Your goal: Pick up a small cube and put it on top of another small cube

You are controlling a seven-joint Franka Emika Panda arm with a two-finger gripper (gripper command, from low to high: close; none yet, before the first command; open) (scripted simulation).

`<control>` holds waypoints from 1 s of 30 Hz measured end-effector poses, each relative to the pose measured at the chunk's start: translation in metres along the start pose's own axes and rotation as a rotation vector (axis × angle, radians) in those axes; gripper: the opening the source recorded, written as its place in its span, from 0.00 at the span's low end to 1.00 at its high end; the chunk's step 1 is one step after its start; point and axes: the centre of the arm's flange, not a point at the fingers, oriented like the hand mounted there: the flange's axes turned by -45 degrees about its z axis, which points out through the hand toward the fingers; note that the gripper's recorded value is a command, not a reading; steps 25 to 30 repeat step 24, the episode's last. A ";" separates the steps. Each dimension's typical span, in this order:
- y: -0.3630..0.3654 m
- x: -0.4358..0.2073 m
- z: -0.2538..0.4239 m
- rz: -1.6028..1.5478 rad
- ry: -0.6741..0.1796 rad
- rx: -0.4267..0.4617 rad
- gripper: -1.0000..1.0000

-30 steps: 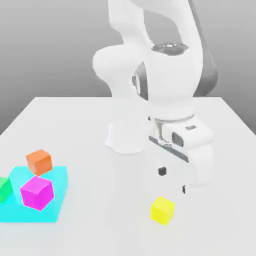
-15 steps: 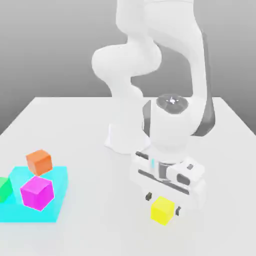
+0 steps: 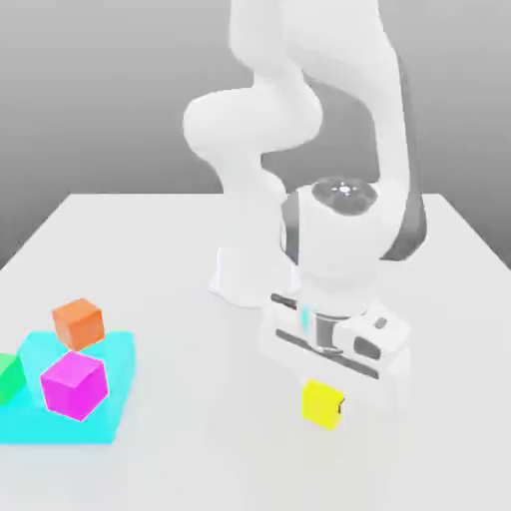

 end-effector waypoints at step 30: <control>-0.344 -0.250 -0.063 0.424 0.000 0.000 1.00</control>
